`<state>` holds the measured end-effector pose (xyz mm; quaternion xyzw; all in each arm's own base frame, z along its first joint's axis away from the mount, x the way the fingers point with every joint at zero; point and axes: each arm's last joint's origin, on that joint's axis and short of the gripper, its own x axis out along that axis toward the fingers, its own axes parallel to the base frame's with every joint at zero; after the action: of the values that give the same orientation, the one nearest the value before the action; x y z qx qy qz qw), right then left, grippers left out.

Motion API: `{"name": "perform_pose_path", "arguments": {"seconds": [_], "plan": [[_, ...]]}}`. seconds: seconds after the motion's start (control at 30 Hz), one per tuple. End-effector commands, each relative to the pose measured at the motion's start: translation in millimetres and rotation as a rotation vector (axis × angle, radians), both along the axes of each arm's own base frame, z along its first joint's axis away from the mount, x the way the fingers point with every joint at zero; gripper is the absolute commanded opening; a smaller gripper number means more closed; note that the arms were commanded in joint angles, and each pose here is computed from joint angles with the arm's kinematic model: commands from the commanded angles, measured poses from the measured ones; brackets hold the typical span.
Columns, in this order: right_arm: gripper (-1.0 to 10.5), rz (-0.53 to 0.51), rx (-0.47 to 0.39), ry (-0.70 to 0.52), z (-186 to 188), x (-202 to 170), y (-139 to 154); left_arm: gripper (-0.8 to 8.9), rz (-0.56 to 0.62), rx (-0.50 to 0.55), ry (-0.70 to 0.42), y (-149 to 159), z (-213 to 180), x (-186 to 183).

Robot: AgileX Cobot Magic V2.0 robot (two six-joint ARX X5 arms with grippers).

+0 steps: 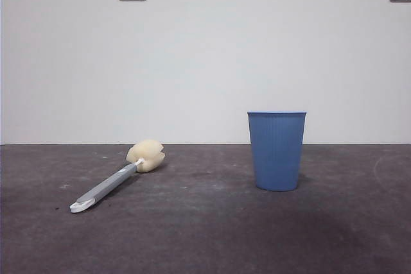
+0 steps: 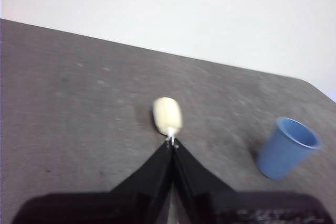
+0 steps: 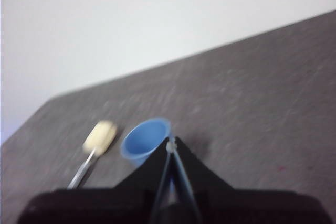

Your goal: Pick up the cup brush,pick up the cup,insert the brush into the cup,clean the cup,put the cup brush back,put the cup back to the fixed position on the table

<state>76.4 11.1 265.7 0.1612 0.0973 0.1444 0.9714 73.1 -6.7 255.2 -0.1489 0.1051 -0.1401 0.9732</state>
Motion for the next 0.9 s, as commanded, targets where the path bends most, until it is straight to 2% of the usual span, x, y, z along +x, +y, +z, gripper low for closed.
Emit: {"name": "perform_pose_path", "arguments": {"seconds": [0.03, 0.23, 0.4, 0.6, 0.73, 0.77, 0.8, 0.9], "plan": [[-0.1, 0.093, -0.086, 0.046, 17.5, -1.6, 2.5, -0.07, -0.077, 0.058, 0.024, -1.7, 16.4, -2.2], [-0.1, 0.325, -0.174, 0.231, 43.3, -0.1, 8.4, -0.07, -0.273, 0.136, 0.122, -5.9, 43.5, -5.2], [-0.1, 0.465, -0.227, 0.362, 52.0, 1.5, 11.2, -0.07, -0.391, 0.154, 0.207, -8.2, 54.9, -7.9], [-0.1, 0.52, -0.265, 0.463, 47.6, 2.0, 11.9, -0.07, -0.473, 0.15, 0.278, -10.4, 54.4, -11.8], [0.3, 0.519, -0.264, 0.465, 47.6, 3.5, 12.1, 0.24, -0.474, 0.153, 0.28, -10.7, 54.2, -12.0], [0.9, 0.519, -0.264, 0.464, 47.6, 3.7, 12.1, 0.82, -0.464, 0.157, 0.284, -10.4, 54.1, -11.7], [2.0, 0.518, -0.262, 0.466, 47.6, 3.8, 12.1, 1.92, -0.442, 0.166, 0.291, -9.9, 53.8, -11.4], [5.7, 0.509, -0.248, 0.477, 47.5, 4.0, 12.1, 5.75, -0.385, 0.194, 0.311, -8.4, 52.7, -10.4]]}}
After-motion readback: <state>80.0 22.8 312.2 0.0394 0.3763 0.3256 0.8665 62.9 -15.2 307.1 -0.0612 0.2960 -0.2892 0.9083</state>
